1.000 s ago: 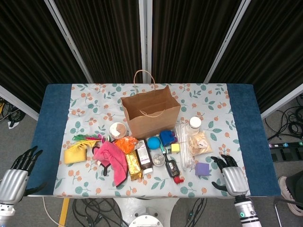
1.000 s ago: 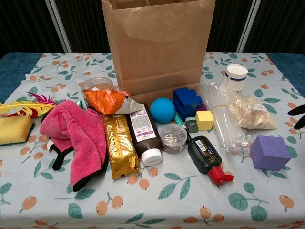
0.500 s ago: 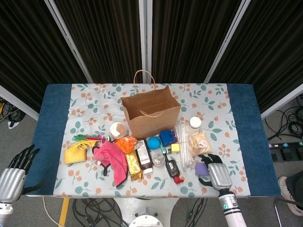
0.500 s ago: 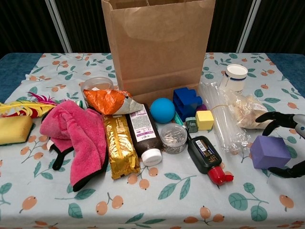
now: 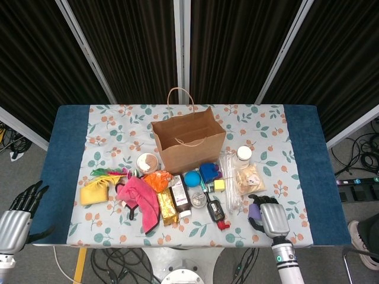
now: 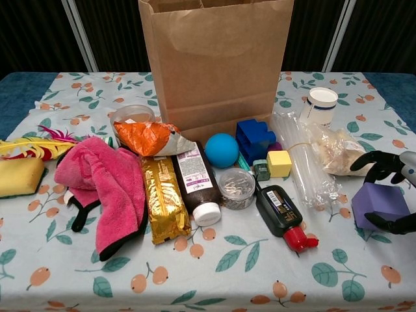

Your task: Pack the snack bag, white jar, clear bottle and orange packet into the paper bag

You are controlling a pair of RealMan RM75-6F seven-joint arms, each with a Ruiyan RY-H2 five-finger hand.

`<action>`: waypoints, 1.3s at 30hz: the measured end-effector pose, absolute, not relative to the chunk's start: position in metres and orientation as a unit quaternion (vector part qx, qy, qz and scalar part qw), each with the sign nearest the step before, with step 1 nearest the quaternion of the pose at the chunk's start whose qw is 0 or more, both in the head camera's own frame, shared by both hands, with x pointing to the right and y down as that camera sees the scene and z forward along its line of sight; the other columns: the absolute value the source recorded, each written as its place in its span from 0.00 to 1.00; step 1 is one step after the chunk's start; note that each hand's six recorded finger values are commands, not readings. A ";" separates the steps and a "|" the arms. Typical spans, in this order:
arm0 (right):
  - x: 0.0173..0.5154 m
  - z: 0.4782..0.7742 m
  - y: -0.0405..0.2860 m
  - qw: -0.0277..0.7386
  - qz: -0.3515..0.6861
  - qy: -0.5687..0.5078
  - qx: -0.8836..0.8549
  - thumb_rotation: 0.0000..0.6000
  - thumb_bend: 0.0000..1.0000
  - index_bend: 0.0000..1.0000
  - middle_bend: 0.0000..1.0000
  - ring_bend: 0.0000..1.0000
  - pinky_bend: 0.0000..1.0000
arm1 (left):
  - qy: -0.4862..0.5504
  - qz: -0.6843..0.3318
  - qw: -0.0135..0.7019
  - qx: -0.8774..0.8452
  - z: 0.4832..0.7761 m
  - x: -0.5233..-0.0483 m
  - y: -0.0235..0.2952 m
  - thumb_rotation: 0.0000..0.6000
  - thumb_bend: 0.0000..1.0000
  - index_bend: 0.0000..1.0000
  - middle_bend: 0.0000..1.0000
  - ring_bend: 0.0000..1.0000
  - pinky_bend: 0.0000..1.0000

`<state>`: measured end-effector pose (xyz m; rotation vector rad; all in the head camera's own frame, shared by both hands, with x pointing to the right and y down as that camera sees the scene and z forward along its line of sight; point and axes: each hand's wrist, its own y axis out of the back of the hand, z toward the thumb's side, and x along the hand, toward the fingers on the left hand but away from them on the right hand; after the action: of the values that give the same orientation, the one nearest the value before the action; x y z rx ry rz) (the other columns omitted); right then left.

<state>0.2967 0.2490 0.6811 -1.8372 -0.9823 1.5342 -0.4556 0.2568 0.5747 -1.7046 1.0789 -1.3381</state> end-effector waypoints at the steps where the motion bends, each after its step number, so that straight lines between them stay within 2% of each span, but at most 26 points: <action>1: 0.297 0.679 0.248 0.274 0.568 -0.367 -0.684 1.00 0.28 0.28 0.44 0.28 0.31 | 0.418 -0.517 0.352 -0.659 0.575 -0.456 0.257 1.00 0.00 0.09 0.10 0.07 0.15; 5: 0.296 0.662 0.241 0.287 0.550 -0.382 -0.685 1.00 0.28 0.28 0.44 0.28 0.31 | 0.420 -0.517 0.351 -0.658 0.574 -0.457 0.255 1.00 0.00 0.09 0.10 0.07 0.15; 11: 0.296 0.610 0.213 0.327 0.508 -0.427 -0.673 1.00 0.28 0.28 0.44 0.28 0.31 | 0.420 -0.515 0.351 -0.660 0.574 -0.454 0.254 1.00 0.00 0.09 0.10 0.07 0.15; 18: 0.272 0.521 0.141 0.410 0.421 -0.492 -0.642 1.00 0.26 0.28 0.44 0.28 0.31 | 0.416 -0.511 0.353 -0.664 0.574 -0.449 0.252 1.00 0.00 0.09 0.10 0.07 0.15; 24: 0.226 0.472 0.071 0.489 0.353 -0.511 -0.612 1.00 0.23 0.28 0.44 0.28 0.31 | 0.414 -0.514 0.358 -0.661 0.573 -0.449 0.248 1.00 0.00 0.09 0.10 0.07 0.15; 27: 0.196 0.464 0.046 0.504 0.338 -0.507 -0.612 1.00 0.22 0.28 0.44 0.28 0.31 | 0.413 -0.515 0.359 -0.660 0.572 -0.450 0.245 1.00 0.00 0.09 0.10 0.07 0.15; 31: 0.159 0.472 0.023 0.522 0.331 -0.490 -0.614 1.00 0.22 0.28 0.44 0.28 0.31 | 0.412 -0.517 0.361 -0.657 0.572 -0.451 0.242 1.00 0.00 0.09 0.10 0.07 0.15; 39: 0.119 0.525 0.001 0.492 0.372 -0.472 -0.630 1.00 0.22 0.28 0.44 0.28 0.31 | 0.415 -0.527 0.355 -0.651 0.574 -0.459 0.241 1.00 0.00 0.09 0.10 0.07 0.15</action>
<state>0.1190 0.0007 0.5246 -1.5289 -1.1459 0.9017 -0.4590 0.2406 0.5741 -1.6824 1.0724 -1.3629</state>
